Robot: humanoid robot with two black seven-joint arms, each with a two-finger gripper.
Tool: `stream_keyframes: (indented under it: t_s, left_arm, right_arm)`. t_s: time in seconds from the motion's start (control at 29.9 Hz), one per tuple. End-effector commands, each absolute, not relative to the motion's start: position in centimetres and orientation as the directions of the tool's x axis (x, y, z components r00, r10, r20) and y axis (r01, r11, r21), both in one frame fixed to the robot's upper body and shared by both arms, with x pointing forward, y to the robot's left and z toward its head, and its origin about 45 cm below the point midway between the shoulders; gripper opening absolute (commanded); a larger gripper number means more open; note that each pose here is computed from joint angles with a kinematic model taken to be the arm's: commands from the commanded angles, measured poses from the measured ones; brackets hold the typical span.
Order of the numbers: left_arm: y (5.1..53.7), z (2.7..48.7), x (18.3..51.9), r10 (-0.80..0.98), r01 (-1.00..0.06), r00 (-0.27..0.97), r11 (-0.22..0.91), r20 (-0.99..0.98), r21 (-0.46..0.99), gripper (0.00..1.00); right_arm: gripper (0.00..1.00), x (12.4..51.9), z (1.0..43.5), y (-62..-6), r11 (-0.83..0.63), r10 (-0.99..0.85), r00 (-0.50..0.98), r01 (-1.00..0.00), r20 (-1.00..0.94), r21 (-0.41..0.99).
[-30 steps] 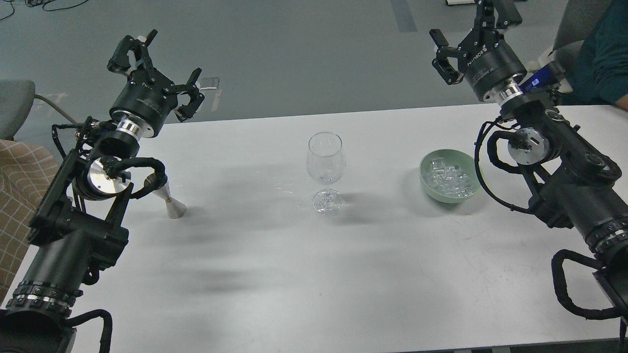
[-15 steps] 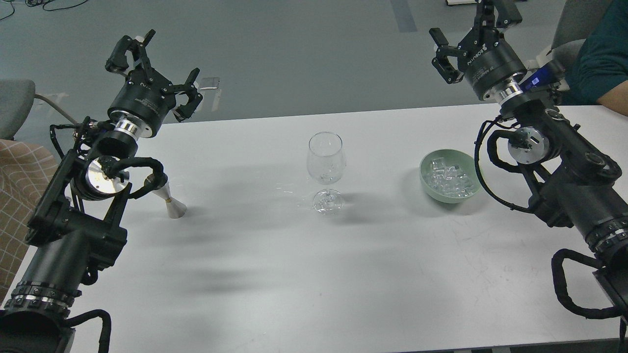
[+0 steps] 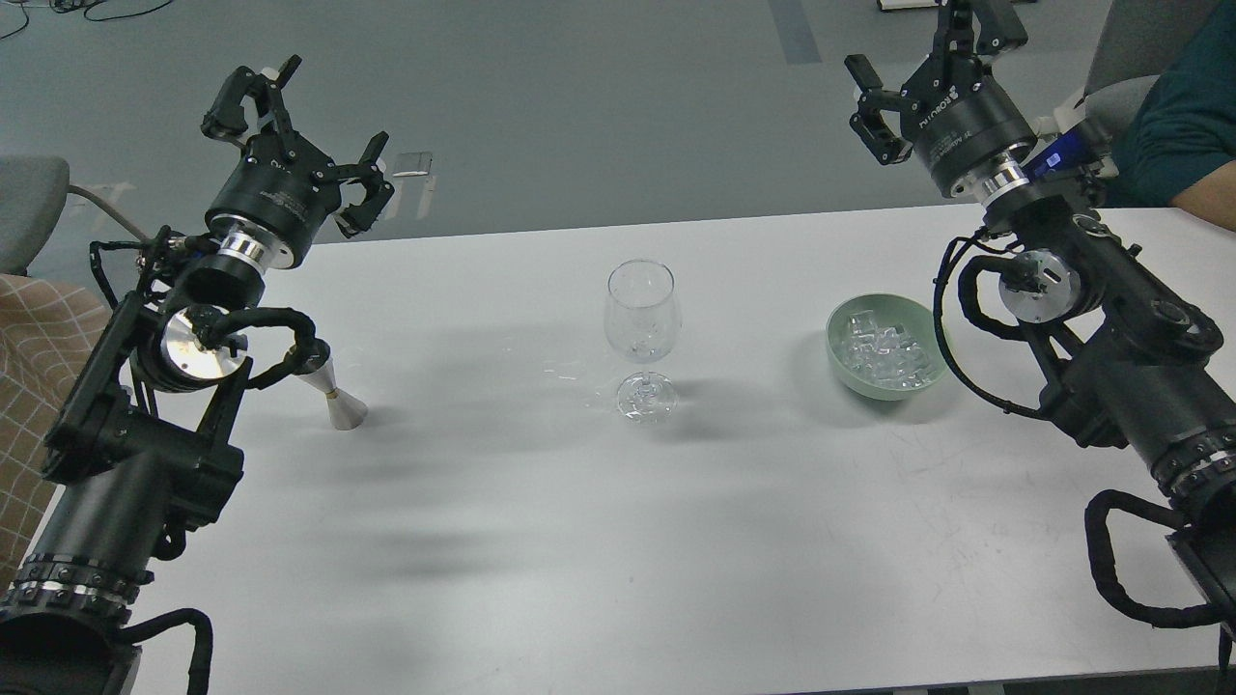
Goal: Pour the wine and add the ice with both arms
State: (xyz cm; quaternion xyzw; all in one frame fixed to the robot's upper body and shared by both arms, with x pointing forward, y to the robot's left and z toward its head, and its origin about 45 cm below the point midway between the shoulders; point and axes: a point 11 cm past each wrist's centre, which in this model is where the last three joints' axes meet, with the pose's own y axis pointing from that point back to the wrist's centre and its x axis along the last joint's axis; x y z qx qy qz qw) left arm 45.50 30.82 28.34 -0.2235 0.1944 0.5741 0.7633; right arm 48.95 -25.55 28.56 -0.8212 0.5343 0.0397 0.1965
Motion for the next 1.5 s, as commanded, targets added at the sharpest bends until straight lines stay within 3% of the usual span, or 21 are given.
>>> stream_keyframes:
  t_s: [0.0, 1.47]
  left_arm:
    - [30.49, 28.34, 45.38, 0.793, -0.961, 0.273, 0.250, -0.545, -0.117, 0.99]
    - [30.68, 28.12, 45.26, 0.789, -0.961, 0.267, 0.259, -0.553, -0.094, 0.99]
  right_arm:
    - [1.00, 48.95, 28.52, -25.40, -0.353, -0.860, 0.428, -0.893, -0.277, -0.280]
    - [1.00, 49.06, 28.52, -25.53, -0.339, -0.869, 0.411, -0.900, -0.274, -0.276]
